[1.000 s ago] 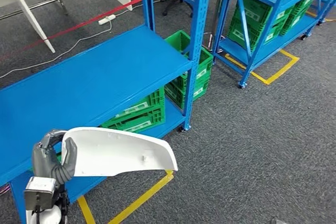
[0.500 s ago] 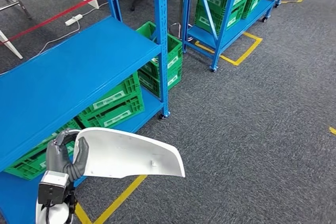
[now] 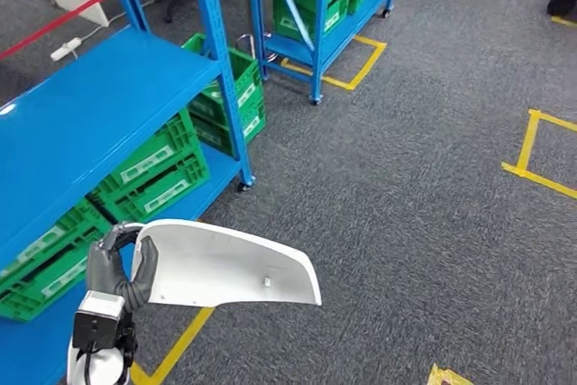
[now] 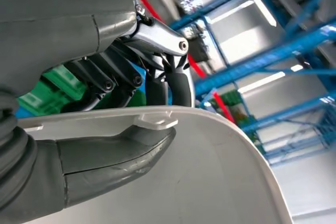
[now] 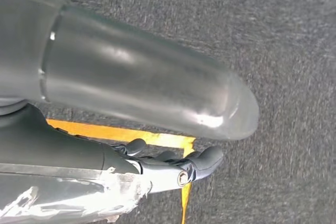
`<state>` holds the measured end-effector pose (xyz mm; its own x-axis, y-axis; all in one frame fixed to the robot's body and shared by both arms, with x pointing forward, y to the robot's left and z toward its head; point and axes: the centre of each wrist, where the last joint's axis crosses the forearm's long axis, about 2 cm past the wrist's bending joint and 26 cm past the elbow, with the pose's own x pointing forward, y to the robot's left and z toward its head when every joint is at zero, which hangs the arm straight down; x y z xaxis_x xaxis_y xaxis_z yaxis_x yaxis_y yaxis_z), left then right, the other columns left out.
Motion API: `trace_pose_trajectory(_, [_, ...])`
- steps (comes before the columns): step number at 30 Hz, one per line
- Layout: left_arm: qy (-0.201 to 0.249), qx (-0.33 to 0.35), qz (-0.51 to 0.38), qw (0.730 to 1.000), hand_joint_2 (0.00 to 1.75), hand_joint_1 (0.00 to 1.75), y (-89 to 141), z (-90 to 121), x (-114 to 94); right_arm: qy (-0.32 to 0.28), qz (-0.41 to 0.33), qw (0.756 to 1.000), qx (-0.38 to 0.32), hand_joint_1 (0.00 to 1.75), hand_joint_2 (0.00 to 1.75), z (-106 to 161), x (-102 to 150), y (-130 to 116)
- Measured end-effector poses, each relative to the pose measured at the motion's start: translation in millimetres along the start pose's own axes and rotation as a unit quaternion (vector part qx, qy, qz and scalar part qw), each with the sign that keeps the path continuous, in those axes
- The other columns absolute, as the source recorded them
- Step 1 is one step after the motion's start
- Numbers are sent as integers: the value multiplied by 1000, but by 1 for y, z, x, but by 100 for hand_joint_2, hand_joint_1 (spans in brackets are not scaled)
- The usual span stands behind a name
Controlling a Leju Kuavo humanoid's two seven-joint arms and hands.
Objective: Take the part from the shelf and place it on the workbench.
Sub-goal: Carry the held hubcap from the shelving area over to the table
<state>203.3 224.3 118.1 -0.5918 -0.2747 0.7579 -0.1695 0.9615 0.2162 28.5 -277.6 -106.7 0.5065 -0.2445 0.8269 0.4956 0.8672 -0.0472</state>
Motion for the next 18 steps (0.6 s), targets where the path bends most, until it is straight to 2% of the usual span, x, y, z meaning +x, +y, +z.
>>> trace_pose_trajectory(18, [1,-5,0,1000,175,175,0,1,-1,8,1,1000,-6,0,0,6,-5,-5])
